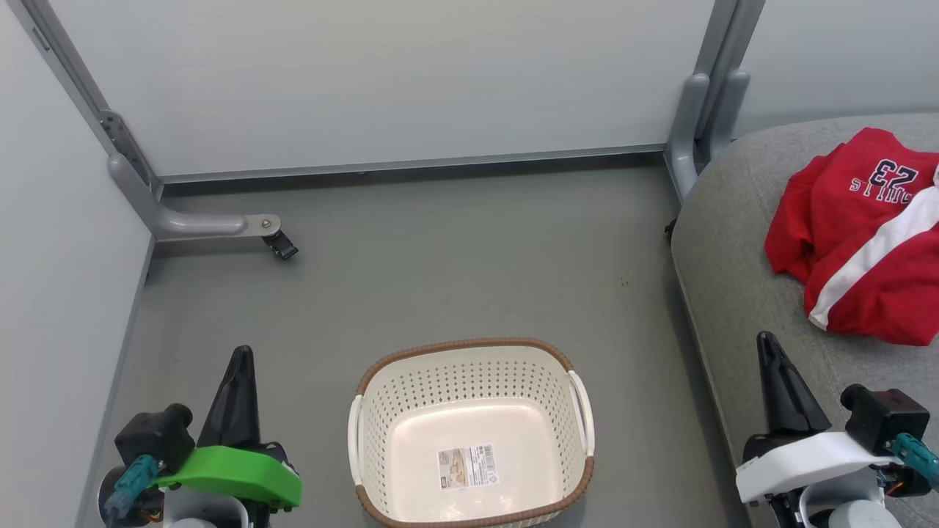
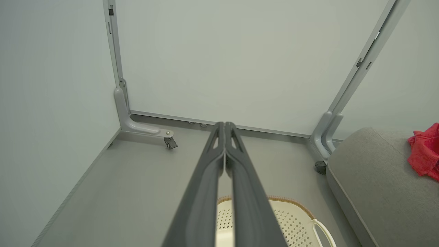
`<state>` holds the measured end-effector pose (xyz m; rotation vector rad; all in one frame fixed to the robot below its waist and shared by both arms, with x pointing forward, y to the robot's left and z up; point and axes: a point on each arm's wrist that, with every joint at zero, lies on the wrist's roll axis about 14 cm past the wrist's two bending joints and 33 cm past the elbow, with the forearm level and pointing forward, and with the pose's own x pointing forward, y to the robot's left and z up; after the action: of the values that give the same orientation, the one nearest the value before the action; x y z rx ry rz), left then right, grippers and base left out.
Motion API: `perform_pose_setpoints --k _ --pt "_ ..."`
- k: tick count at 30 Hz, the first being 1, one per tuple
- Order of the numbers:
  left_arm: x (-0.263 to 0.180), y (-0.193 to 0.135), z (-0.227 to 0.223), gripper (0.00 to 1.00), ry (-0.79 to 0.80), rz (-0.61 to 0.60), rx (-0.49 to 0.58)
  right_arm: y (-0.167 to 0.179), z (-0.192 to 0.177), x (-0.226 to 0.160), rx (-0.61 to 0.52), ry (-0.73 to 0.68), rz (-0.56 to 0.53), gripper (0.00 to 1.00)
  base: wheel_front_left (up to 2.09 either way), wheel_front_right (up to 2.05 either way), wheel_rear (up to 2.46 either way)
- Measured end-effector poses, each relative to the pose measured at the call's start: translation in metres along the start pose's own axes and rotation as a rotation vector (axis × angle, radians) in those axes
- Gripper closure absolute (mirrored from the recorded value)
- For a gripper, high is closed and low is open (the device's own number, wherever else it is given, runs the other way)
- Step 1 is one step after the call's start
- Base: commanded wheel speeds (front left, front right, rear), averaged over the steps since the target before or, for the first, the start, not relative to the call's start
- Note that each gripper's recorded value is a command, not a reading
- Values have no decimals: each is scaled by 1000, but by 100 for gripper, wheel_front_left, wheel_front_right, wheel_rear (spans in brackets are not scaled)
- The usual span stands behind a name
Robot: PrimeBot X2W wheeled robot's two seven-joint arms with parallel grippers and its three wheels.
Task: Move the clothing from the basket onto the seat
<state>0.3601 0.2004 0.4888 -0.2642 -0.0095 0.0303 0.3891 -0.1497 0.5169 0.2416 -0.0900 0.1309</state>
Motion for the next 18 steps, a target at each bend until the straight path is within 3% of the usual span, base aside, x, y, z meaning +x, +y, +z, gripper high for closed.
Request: perform_pose_setpoints --k 18 --pt "3 9 -1 100 23 60 -308 -16 -6 -2 311 32 -85 100 0 0 0"
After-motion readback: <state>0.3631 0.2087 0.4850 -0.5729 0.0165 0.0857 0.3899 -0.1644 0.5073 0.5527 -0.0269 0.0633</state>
